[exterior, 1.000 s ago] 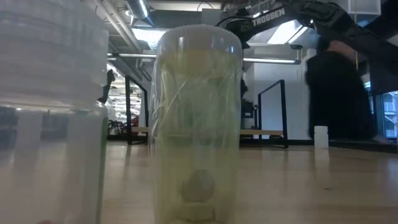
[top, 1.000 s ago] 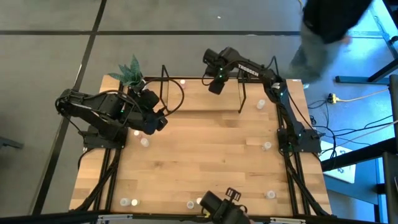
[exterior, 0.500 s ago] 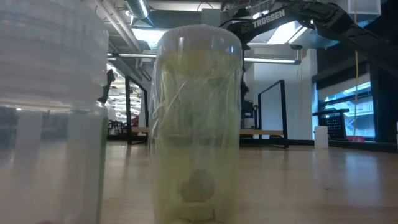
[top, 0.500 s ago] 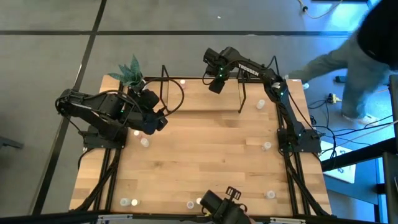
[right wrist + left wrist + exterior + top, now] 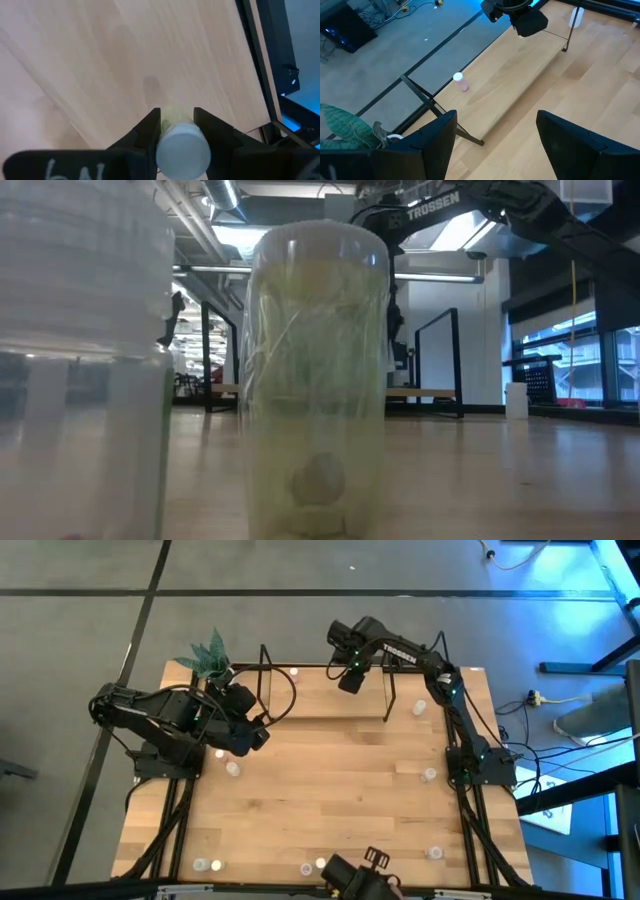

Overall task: Pick and place medicine bottles onto shelf by color
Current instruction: Put the top yellow pill bottle on the shelf

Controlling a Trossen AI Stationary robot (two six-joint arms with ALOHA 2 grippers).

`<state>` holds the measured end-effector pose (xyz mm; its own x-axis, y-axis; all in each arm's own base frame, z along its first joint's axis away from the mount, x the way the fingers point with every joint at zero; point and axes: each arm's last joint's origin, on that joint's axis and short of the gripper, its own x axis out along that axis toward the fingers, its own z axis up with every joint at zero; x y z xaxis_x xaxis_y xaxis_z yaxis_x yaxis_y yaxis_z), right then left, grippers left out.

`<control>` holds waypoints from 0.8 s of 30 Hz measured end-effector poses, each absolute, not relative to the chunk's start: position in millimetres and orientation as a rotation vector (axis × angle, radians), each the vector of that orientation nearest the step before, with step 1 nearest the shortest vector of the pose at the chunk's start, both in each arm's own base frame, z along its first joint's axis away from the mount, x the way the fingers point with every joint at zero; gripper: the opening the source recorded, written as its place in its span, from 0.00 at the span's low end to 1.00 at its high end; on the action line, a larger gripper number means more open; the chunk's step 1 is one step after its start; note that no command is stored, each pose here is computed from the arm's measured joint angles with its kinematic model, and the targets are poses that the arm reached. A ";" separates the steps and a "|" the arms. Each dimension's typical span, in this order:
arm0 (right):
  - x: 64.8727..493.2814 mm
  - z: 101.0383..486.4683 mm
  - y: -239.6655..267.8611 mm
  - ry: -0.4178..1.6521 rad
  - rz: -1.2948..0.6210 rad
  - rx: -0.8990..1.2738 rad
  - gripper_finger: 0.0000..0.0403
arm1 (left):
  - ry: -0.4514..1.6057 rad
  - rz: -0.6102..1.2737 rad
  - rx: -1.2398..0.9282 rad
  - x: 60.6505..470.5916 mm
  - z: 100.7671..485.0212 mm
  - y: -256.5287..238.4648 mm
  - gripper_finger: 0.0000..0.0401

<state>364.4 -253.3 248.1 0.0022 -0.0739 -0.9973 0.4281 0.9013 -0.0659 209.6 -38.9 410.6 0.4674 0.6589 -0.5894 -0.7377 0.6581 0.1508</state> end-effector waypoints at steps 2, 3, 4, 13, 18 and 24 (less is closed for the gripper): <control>365.7 248.1 -251.3 1.525 -0.395 0.281 0.27 | 0.663 0.860 -0.131 209.7 410.5 -38.9 0.67; 366.4 248.1 -250.3 1.525 -0.390 0.276 0.28 | 0.663 0.860 -0.131 209.7 410.5 -38.9 0.67; 367.2 248.1 -249.1 1.527 -0.382 0.268 0.28 | 0.663 0.859 -0.130 209.7 410.5 -38.9 0.67; 353.7 296.0 -234.1 1.427 -0.371 0.195 0.27 | 0.664 0.859 -0.129 209.6 410.5 -38.9 0.67; 338.9 329.8 -224.1 1.346 -0.400 0.171 0.28 | 0.664 0.860 -0.130 209.6 410.5 -38.9 0.67; 344.3 335.6 -220.6 1.244 -0.319 0.205 0.29 | 0.663 0.860 -0.130 209.6 410.6 -38.9 0.67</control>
